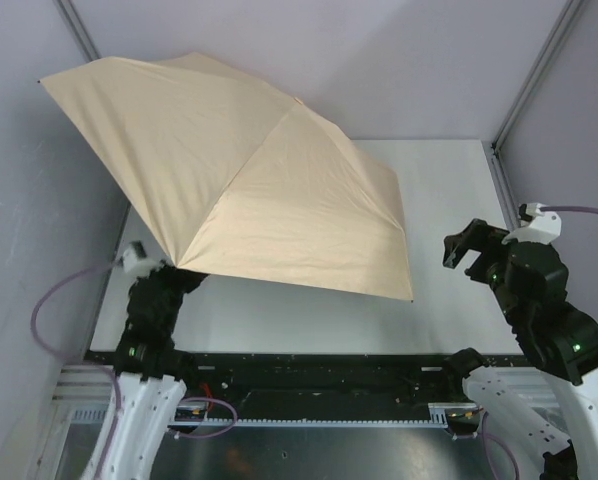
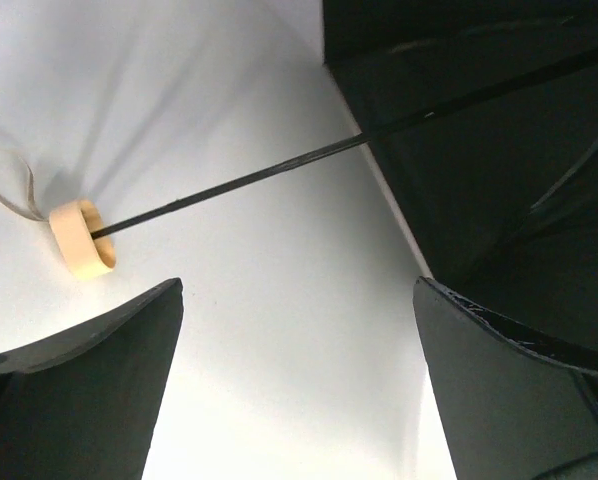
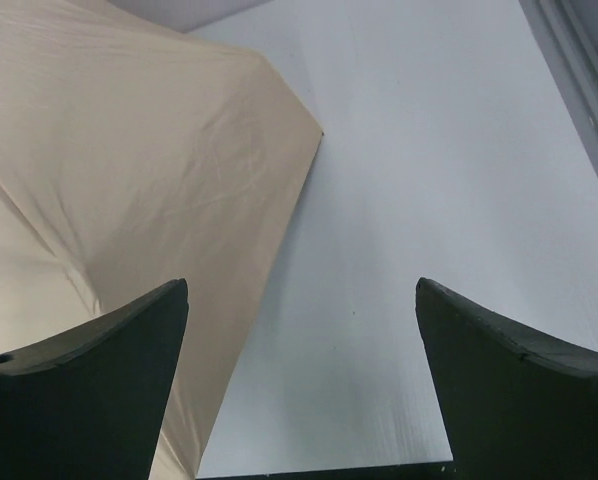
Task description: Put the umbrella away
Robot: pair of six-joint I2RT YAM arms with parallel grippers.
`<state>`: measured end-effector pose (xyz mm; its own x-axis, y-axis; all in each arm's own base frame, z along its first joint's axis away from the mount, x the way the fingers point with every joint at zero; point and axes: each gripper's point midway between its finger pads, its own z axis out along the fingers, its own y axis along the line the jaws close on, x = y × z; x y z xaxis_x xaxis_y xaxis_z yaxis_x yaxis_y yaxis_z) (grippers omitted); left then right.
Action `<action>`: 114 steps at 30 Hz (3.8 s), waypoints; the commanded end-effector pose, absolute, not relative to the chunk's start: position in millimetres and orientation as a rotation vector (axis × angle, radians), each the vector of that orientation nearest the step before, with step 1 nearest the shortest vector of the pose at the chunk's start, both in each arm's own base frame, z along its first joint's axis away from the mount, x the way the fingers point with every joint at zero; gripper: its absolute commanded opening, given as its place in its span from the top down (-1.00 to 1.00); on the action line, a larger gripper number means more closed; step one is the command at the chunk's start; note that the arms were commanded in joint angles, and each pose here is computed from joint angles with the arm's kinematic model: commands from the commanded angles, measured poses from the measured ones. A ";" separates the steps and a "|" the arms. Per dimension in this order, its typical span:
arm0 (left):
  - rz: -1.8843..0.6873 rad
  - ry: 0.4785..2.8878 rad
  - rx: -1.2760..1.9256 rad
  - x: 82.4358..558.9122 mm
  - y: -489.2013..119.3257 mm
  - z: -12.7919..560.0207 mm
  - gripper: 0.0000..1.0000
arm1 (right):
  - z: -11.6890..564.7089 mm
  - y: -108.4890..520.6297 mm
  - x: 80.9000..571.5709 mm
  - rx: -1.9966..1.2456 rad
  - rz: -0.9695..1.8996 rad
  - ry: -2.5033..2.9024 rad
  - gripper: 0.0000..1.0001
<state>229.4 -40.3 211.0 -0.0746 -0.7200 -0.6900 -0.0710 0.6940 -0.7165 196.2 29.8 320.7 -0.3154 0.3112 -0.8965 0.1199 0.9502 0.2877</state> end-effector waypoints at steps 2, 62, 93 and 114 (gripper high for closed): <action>-0.646 1.754 -0.508 295.5 -78.5 237.0 -0.99 | 345.6 28.2 189.8 0.260 0.222 1.813 -0.99; -1.493 1.737 0.390 254.5 -324.2 366.3 1.00 | 397.8 246.4 256.9 0.085 1.435 1.633 -0.66; -1.713 1.652 0.637 193.9 -371.1 373.0 0.87 | 478.0 271.1 282.0 0.080 1.638 1.284 0.96; -1.288 1.955 0.368 154.5 -341.5 246.5 0.85 | 452.8 217.4 327.2 0.368 0.822 1.490 1.00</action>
<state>140.3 -353.0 247.9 -0.7211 -0.1264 -0.6812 0.6093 0.3525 -0.7103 324.7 230.0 428.4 -0.2231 0.6833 -0.6952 -0.2893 0.6347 0.7166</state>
